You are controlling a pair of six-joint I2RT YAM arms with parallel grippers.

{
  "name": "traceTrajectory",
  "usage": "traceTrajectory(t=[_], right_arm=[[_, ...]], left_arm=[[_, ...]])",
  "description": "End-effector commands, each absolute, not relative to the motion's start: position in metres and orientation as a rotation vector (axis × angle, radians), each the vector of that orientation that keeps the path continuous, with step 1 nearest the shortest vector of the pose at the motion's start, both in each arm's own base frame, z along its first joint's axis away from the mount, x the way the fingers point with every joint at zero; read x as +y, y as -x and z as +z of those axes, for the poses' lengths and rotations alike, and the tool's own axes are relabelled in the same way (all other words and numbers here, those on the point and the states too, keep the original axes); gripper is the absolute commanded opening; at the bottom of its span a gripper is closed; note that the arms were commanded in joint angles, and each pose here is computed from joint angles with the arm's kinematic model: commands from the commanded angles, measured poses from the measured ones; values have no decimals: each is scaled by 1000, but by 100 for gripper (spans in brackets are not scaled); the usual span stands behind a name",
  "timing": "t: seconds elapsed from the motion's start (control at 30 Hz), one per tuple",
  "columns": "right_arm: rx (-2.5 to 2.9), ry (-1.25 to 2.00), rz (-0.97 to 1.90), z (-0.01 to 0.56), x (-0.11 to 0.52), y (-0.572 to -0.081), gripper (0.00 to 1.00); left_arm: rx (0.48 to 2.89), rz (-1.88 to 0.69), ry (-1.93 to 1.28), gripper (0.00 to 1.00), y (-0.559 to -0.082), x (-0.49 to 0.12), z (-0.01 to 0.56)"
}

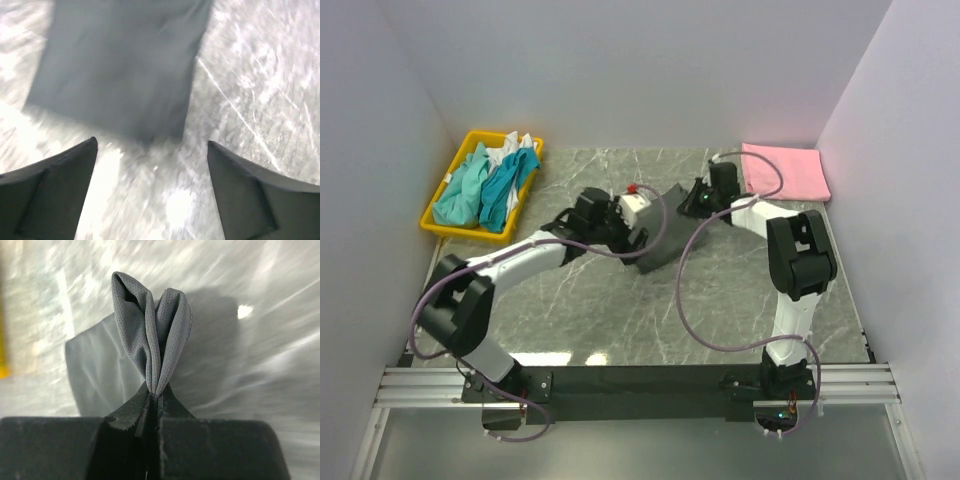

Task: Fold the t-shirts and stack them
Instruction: Neatly place the folded tshirt to the corner

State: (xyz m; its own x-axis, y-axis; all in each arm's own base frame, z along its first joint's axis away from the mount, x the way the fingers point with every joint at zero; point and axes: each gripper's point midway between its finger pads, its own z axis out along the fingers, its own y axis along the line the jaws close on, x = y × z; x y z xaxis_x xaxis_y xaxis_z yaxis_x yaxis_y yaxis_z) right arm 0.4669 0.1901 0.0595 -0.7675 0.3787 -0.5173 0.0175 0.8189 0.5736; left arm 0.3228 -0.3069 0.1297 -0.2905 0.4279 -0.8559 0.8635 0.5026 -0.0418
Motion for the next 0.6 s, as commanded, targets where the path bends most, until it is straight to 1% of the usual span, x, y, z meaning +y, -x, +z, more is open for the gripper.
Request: traceTrajectory(t=[0.0, 0.03, 0.1, 0.13, 0.2, 0.23, 0.3, 0.33, 0.37, 0.4, 0.43, 0.57], right_arm=[[2391, -83, 473, 72, 132, -480, 0], [2390, -87, 465, 82, 118, -490, 0], [2409, -54, 414, 79, 103, -500, 0], [2404, -43, 425, 91, 99, -508, 0], [2451, -38, 404, 85, 79, -511, 0], [2421, -26, 393, 99, 72, -523, 0], [2439, -11, 365, 96, 54, -530, 0], [2411, 4, 357, 108, 51, -539, 0], [2411, 33, 352, 105, 51, -543, 0], [2387, -3, 322, 114, 26, -551, 0], [2388, 10, 311, 111, 21, -555, 0], [2317, 32, 272, 130, -1, -577, 0]], left_arm=[[1920, -672, -979, 99, -324, -285, 171], [1919, -665, -965, 99, -325, -279, 177], [1962, -650, -936, 99, -326, -265, 178], [1967, -644, -936, 100, -324, -260, 181], [2011, -625, -925, 100, -322, -252, 178], [2022, -623, -920, 99, -320, -249, 179], [2041, -610, -907, 100, -319, -244, 178], [2049, -608, -904, 100, -317, -242, 178], [2051, -605, -900, 100, -317, -240, 178], [2057, -599, -897, 99, -317, -239, 176], [2053, -595, -891, 99, -317, -238, 177], [2061, -586, -879, 99, -320, -237, 173]])
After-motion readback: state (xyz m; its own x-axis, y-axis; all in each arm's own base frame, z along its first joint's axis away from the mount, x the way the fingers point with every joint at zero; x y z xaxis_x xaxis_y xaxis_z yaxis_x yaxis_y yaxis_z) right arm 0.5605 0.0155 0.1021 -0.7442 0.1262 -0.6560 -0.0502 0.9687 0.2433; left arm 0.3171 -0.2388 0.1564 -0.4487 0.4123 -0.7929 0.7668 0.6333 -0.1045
